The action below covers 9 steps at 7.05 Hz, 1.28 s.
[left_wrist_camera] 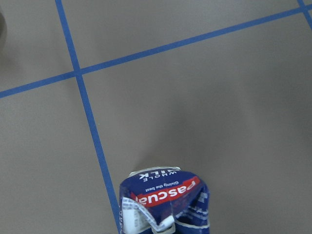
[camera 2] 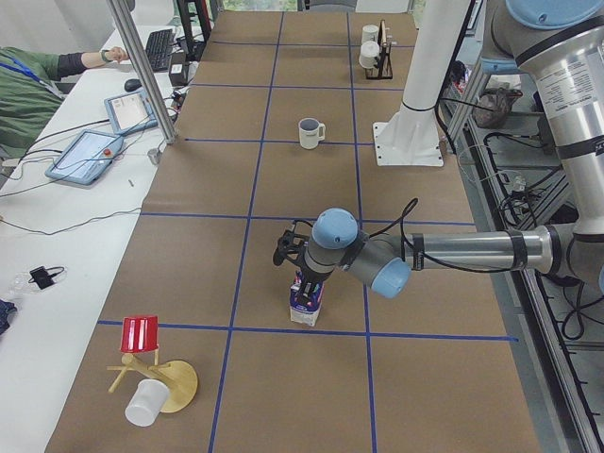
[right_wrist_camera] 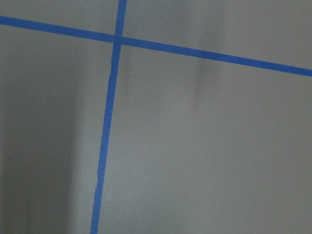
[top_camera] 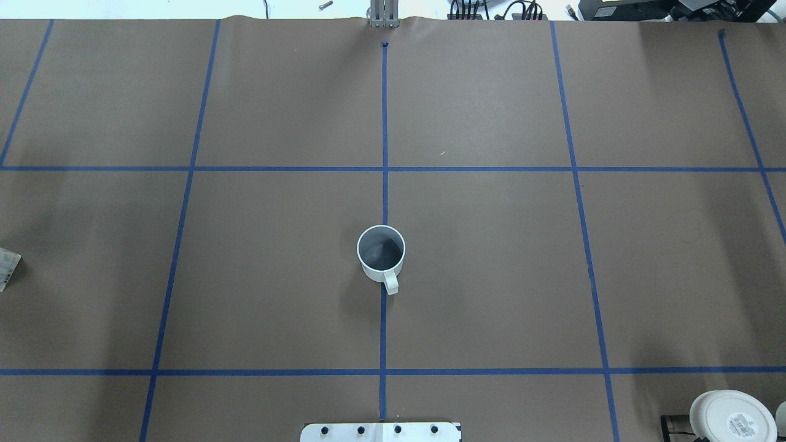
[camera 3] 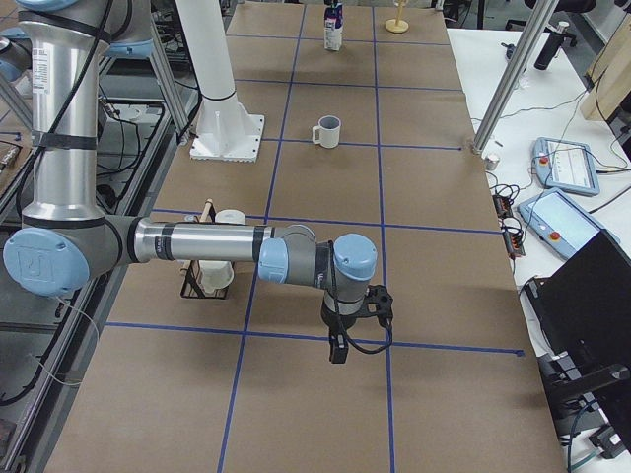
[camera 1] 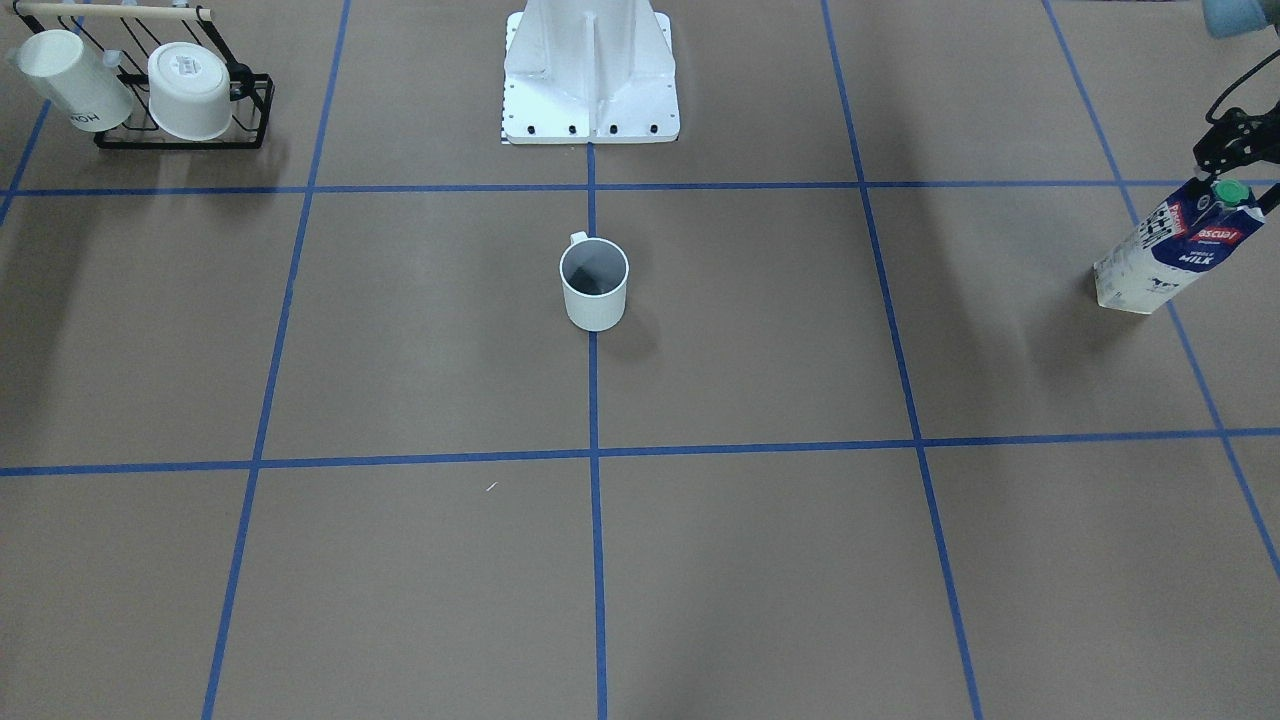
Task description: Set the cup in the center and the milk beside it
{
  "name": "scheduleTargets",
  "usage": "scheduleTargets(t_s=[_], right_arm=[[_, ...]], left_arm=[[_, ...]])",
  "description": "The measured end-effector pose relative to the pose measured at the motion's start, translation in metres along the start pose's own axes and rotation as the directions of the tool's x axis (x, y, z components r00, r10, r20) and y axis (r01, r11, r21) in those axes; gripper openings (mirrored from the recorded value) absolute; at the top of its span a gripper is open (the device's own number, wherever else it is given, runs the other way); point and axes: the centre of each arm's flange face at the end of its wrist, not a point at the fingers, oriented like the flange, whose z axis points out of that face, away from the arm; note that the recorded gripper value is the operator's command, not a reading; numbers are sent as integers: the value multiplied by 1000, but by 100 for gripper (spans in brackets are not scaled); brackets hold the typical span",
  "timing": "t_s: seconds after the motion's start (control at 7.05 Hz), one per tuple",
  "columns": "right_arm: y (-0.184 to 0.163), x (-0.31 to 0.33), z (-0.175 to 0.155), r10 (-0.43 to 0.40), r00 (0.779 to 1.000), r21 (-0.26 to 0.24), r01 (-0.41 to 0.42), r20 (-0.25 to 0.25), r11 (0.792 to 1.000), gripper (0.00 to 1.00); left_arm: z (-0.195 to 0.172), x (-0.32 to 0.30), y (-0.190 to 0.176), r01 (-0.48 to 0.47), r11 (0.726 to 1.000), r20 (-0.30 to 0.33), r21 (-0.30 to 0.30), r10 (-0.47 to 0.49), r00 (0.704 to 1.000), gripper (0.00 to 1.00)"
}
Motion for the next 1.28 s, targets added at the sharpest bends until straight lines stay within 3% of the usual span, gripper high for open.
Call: scheduleTargets(t_s=[0.14,0.43,0.57,1.28], right_arm=[[-1,0,0,0,1000,0,0,0,1000,100],[-1,1,1,0,1000,-1,0,0,1000,100],[-2,1,1,0,1000,-2,0,0,1000,100],[-1,1,1,0,1000,-3,0,0,1000,100]], left_arm=[[5,-1,-2,-3,1000,1,-7,3,1000,62],[11,0,-3,-14,1000,12,-16,14,1000,14],[13,0,-3,-18,1000,15,-17,18,1000,0],[14,0,-4,-46,999,9,10,46,999,0]])
